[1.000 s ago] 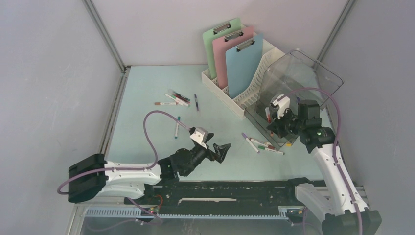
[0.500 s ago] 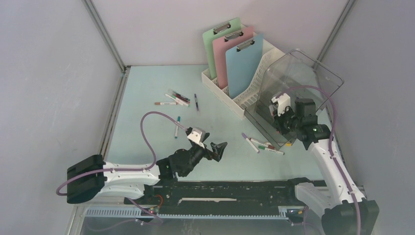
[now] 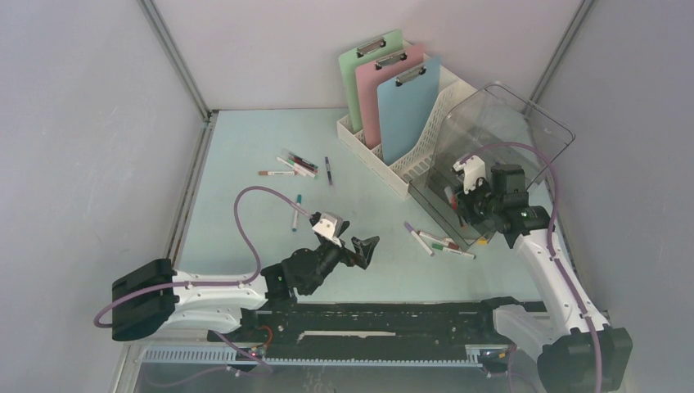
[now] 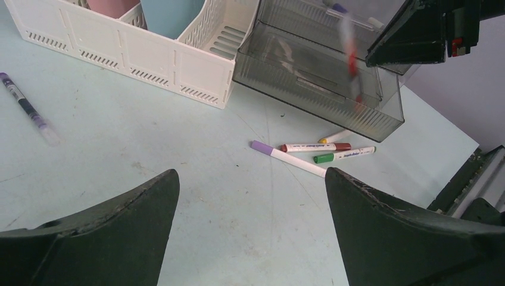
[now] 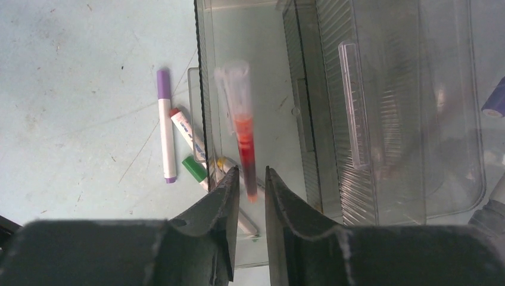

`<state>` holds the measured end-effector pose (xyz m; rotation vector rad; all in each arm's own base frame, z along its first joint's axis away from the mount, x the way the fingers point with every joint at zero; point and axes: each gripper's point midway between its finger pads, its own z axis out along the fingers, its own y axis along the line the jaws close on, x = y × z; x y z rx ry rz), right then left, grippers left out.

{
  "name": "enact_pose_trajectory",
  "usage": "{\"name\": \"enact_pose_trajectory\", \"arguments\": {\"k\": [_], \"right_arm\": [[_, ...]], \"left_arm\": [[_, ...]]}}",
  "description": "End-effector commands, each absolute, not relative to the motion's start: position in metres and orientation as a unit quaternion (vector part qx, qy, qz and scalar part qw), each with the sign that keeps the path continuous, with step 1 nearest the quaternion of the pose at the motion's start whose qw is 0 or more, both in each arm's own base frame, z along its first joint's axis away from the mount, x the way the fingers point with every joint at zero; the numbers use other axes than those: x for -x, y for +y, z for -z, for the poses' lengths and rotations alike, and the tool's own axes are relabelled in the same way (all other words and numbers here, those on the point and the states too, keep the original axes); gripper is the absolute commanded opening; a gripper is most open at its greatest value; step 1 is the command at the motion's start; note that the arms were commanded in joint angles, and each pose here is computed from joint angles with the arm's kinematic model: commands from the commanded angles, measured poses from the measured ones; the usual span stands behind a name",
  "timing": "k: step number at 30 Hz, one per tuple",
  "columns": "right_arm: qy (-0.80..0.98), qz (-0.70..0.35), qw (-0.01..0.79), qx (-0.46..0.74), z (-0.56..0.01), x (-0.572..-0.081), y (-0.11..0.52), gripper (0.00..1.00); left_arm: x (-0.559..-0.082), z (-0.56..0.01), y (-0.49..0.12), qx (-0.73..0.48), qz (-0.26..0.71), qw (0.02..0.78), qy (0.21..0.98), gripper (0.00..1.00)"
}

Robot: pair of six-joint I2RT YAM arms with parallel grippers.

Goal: Organize the desk
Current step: Place the stationery in the drawer, then pick up the stationery from the center of the board.

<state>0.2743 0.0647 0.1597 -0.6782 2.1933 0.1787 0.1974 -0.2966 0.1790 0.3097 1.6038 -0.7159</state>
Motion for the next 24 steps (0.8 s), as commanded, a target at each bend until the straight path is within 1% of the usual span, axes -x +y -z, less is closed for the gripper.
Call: {"name": "enact_pose_trajectory", "arguments": {"k": [1,5,12,14,18,24], "right_arm": [[0.865,-0.068,0.418,0.268,-0.163,-0.28,0.067,0.33],[0.866,-0.068,0.418,0.268,-0.162,-0.28,0.067,0.43],[0.863,-0.076,0.418,0.273,-0.163,-0.278,0.07,0.52],[0.861,-0.081,0.417,0.279,-0.164,-0.276,0.072,0.56],[0.857,-0.091,0.417,0.288,-0.165,-0.273,0.075,0.61],[0.854,-0.098,0.417,0.297,-0.166,-0.27,0.078,0.64]], "left_arm": [[-0.203,-0.183,-0.288,-0.113,0.308,0.639,0.696,1.0],[-0.203,-0.183,-0.288,-0.112,0.308,0.638,0.697,1.0],[-0.204,-0.182,-0.287,-0.109,0.307,0.639,0.697,1.0],[-0.204,-0.182,-0.286,-0.107,0.305,0.639,0.698,1.0],[-0.206,-0.179,-0.283,-0.101,0.302,0.638,0.701,1.0],[-0.212,-0.175,-0.276,-0.085,0.294,0.637,0.707,1.0]]}}
